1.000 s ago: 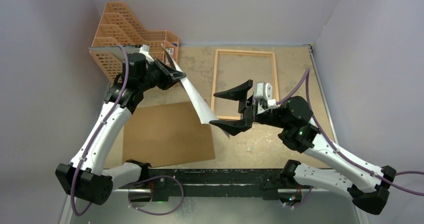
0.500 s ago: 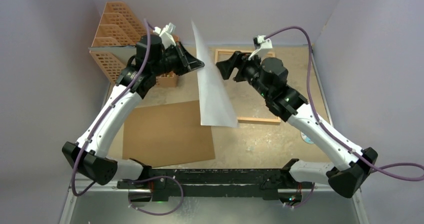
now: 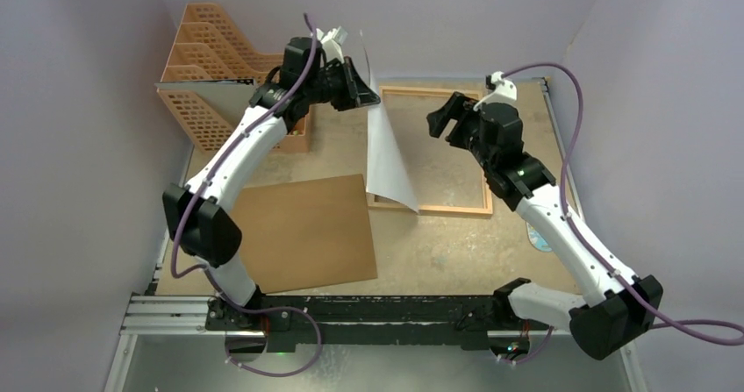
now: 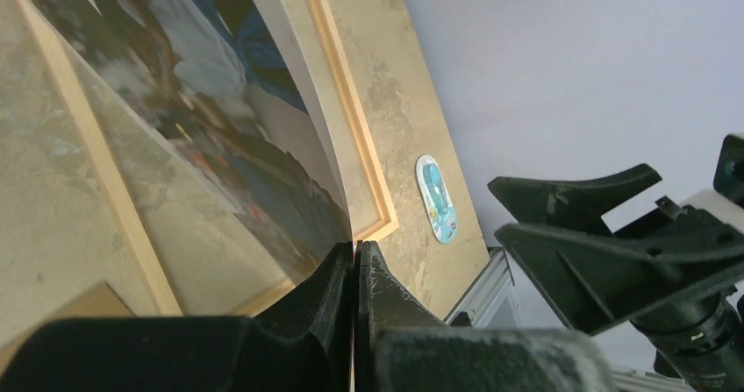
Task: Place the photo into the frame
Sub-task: Turn over the photo from the photo frame.
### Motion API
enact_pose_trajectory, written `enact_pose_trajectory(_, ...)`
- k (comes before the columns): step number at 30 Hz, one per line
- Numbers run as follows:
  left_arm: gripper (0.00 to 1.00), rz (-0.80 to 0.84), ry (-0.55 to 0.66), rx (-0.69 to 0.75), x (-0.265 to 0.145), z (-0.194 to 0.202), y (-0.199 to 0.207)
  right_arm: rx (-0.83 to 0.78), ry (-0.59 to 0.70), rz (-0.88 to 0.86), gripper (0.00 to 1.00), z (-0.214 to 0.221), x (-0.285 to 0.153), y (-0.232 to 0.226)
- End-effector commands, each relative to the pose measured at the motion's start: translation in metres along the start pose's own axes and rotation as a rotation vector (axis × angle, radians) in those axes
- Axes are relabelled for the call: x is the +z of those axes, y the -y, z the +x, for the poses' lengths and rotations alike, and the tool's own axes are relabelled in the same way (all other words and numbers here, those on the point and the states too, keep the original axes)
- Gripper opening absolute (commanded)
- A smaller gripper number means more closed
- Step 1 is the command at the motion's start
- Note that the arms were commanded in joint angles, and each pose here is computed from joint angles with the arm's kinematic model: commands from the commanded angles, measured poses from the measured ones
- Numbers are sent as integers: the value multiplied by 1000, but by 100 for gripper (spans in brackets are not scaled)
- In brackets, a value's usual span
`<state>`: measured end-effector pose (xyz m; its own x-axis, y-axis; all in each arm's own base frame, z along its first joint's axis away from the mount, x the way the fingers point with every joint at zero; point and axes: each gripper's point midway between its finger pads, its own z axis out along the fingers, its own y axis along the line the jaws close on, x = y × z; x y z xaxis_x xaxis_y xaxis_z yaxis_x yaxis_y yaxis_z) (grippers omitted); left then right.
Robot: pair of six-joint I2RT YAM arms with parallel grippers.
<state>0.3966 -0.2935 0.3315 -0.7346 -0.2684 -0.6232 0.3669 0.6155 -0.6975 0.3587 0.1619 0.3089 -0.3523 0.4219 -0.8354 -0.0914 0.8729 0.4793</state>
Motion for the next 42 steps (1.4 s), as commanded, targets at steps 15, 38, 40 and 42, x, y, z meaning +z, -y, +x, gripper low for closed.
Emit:
enact_pose_trajectory(15,0,358,-42,95,46,-30,77,41,71,291,82,-11,-8,95)
enact_pose_trajectory(38,0,118,-113,-130,146,28,-110,106,55,403,81,17,16,167)
enact_pose_trajectory(40,0,98,-135,-138,151,36,-120,118,61,414,81,18,17,173)
enact_pose_trajectory(42,0,103,-155,-158,157,43,-125,124,64,429,81,20,19,180)
